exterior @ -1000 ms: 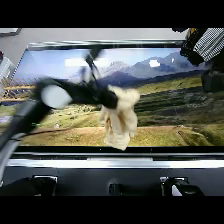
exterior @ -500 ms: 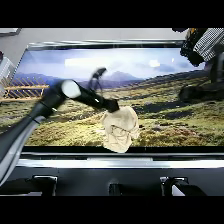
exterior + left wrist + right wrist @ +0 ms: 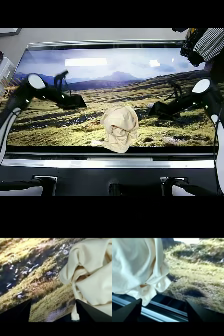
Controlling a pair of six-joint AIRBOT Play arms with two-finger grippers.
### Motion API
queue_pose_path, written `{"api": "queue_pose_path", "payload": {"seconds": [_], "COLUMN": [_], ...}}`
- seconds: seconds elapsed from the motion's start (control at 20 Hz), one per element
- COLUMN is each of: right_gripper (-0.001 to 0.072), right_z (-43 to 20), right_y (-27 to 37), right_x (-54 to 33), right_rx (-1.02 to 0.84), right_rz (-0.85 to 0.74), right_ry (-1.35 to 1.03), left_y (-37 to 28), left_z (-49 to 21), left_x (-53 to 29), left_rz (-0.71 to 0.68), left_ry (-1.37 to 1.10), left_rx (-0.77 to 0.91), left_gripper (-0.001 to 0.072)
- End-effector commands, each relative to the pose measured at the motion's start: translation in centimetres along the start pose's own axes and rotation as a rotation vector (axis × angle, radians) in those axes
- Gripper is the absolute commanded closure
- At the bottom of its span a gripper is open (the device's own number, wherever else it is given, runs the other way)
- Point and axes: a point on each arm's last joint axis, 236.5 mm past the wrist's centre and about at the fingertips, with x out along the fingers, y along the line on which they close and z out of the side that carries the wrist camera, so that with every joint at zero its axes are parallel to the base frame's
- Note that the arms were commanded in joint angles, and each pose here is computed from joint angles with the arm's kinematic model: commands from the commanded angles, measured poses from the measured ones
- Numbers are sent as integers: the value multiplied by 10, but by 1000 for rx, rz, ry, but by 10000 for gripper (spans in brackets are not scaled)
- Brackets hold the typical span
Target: Fold the clothes and pants, and hang the long-sleeved shirts on hangers.
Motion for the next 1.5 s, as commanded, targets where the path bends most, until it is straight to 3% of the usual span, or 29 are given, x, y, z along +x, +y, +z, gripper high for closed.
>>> {"api": "queue_pose_path", "payload": {"seconds": [0.0, 0.1, 0.15, 0.6, 0.65, 0.75, 1.0, 1.2, 1.35, 1.4, 1.45], "right_gripper": [105, 110, 110, 110, 110, 112, 112, 114, 161, 243, 401], "right_z": [-16, -20, -21, -33, -32, -29, -30, 8, 26, 24, 20], "right_y": [2, 0, -1, -8, -8, -8, 1, 21, 14, 15, 18], "right_x": [18, 21, 23, 39, 39, 40, 80, 116, 130, 136, 141], "right_rx": [9, 16, 18, 38, 40, 41, 40, 102, 194, 202, 200], "right_rz": [53, 54, 55, 61, 63, 60, 83, 179, 156, 155, 155], "right_ry": [80, 93, 96, 129, 126, 111, 120, 14, -45, -29, -10], "left_y": [19, 6, -2, -43, -46, -45, -45, -54, -57, -57, -57], "left_z": [-12, -15, -17, -31, -35, -34, -20, -17, -18, -19, -19], "left_x": [52, 77, 86, 140, 143, 142, 122, 111, 109, 108, 108], "left_rz": [-85, -166, -197, -213, -213, -210, -220, -236, -242, -243, -245], "left_ry": [-76, -113, -108, -102, -91, -92, -143, -159, -156, -154, -153], "left_rx": [-152, -193, -182, -129, -121, -116, -116, -97, -92, -90, -87], "left_gripper": [130, 146, 205, 217, 326, 692, 688, 688, 688, 688, 688]}}
